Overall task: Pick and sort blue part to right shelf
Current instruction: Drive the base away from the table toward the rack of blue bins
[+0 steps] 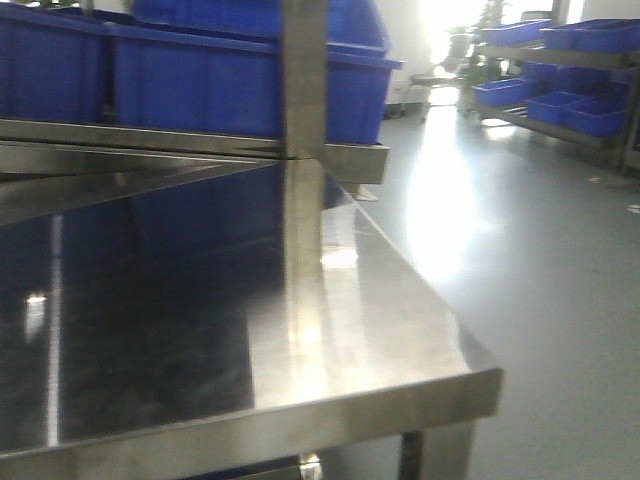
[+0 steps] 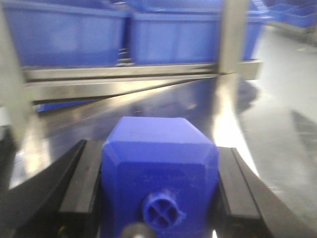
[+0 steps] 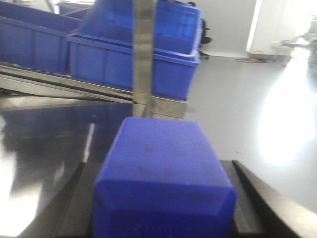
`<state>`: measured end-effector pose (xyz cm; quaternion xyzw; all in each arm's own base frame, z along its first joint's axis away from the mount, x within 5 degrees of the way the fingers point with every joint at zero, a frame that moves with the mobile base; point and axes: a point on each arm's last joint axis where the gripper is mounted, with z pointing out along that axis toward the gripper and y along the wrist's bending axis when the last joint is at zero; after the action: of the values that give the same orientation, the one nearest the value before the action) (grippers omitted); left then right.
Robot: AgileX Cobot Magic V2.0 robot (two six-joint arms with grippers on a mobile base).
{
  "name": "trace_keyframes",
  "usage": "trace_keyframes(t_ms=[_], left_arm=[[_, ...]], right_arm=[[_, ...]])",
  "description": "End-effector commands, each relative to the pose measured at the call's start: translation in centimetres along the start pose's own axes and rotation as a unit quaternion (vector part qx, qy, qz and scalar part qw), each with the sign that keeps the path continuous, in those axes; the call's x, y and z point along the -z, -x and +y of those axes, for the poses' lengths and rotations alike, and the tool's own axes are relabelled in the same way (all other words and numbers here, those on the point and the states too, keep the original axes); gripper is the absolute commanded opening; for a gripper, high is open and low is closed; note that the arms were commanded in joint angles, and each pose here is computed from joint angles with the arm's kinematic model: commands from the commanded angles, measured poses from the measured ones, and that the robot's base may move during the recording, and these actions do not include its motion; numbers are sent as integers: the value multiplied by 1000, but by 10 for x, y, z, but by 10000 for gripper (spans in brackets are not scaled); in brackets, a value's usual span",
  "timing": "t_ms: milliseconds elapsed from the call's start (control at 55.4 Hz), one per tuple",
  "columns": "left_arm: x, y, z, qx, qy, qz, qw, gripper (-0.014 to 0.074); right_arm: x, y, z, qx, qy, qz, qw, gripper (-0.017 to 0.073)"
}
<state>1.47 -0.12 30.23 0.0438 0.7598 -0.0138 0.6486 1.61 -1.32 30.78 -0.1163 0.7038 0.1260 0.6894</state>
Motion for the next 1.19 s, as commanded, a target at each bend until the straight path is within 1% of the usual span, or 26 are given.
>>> trace_keyframes(t_ms=[0, 1174], left_arm=[[2, 16, 0, 3, -4, -51, 999, 358], [2, 16, 0, 3, -4, -51, 999, 358]], right_arm=[[2, 16, 1, 15, 5, -50, 999, 206], [2, 16, 1, 15, 5, -50, 999, 206]])
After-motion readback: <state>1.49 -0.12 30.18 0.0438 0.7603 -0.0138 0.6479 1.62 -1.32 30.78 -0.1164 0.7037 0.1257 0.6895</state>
